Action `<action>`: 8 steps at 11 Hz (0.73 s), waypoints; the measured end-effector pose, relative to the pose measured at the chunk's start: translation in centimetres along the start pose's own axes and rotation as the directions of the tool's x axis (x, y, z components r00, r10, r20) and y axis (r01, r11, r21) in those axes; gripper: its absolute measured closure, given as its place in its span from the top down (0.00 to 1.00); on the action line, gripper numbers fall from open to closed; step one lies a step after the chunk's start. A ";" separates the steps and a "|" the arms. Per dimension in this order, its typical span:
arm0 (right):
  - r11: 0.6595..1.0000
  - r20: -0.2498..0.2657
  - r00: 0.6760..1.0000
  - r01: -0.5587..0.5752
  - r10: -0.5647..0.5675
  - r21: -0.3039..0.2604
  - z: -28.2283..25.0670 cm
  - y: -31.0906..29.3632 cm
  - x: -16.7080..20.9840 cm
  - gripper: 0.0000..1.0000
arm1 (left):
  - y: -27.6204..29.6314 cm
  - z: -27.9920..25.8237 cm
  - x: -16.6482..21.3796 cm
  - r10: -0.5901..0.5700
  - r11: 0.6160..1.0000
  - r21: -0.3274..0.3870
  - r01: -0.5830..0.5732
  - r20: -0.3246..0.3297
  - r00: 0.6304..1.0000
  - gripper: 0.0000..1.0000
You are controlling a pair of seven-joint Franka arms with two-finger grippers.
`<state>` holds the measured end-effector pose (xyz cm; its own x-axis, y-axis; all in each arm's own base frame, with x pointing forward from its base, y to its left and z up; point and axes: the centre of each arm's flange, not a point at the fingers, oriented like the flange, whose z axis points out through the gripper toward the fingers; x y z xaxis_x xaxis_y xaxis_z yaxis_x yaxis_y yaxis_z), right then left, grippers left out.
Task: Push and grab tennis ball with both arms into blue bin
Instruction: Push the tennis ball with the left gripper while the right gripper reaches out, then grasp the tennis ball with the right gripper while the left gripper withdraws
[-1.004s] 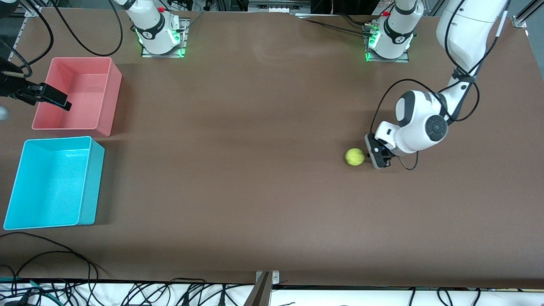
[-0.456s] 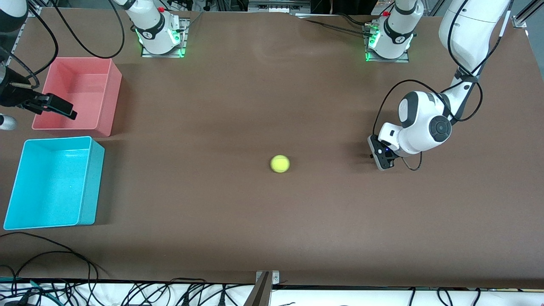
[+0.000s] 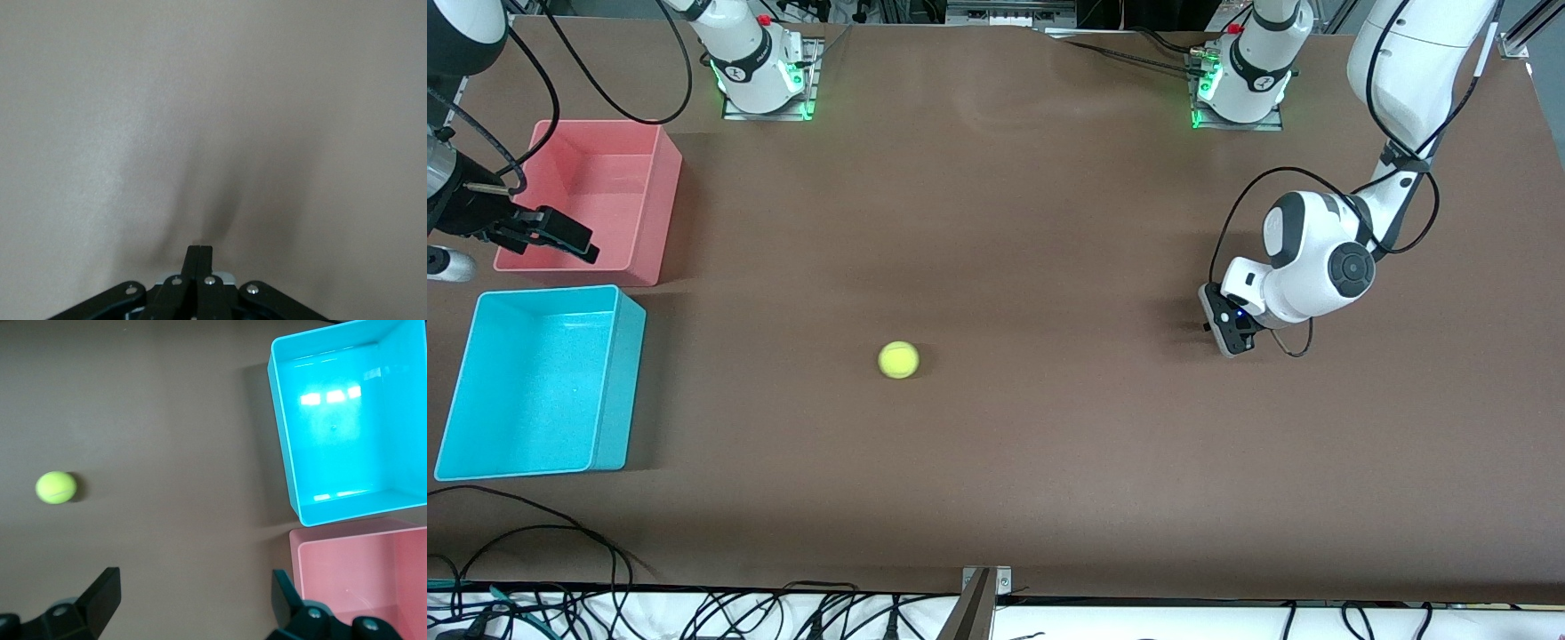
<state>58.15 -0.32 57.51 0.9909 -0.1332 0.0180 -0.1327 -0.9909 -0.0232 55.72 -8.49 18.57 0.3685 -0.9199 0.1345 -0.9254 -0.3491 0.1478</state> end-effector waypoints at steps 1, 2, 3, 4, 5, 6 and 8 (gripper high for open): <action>1.000 0.000 1.000 0.000 0.000 0.000 0.0 0.0 0.0 1.00 | -0.2 0.0 -0.5 -0.008 1.000 0.001 0.008 0.002 1.000 0.03; 1.000 0.003 1.000 0.005 -0.005 -0.001 0.2 -0.3 0.0 1.00 | -0.5 -0.1 -1.0 -0.018 1.000 0.004 0.018 0.004 1.000 0.03; 1.000 0.014 1.000 0.008 -0.008 -0.002 0.6 -0.5 0.1 1.00 | -0.7 -0.2 -1.3 -0.025 1.000 0.006 0.025 0.006 1.000 0.03; 1.000 0.032 0.999 0.008 -0.007 -0.007 1.6 -0.5 0.4 1.00 | -0.7 -0.2 -1.4 -0.026 1.000 0.006 0.026 0.006 1.000 0.03; 1.000 0.054 0.999 0.005 -0.005 -0.016 2.8 -0.3 0.7 1.00 | -0.7 -0.2 -1.4 -0.026 1.000 0.006 0.026 0.006 1.000 0.04; 1.000 0.076 0.997 0.004 -0.002 -0.025 3.9 -0.1 0.9 1.00 | -0.7 -0.2 -1.4 -0.026 1.000 0.006 0.026 0.006 1.000 0.05; 0.999 0.105 0.995 0.006 -0.001 -0.043 5.6 0.1 1.1 1.00 | -0.7 -0.2 -1.5 -0.027 1.000 0.006 0.027 0.006 1.000 0.11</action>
<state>59.37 -0.46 51.94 0.9879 -0.1290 -0.0866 -0.1277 -0.9916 0.0203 55.87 -6.87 18.46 0.3924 -0.9113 0.1246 -0.9158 -0.3745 0.1453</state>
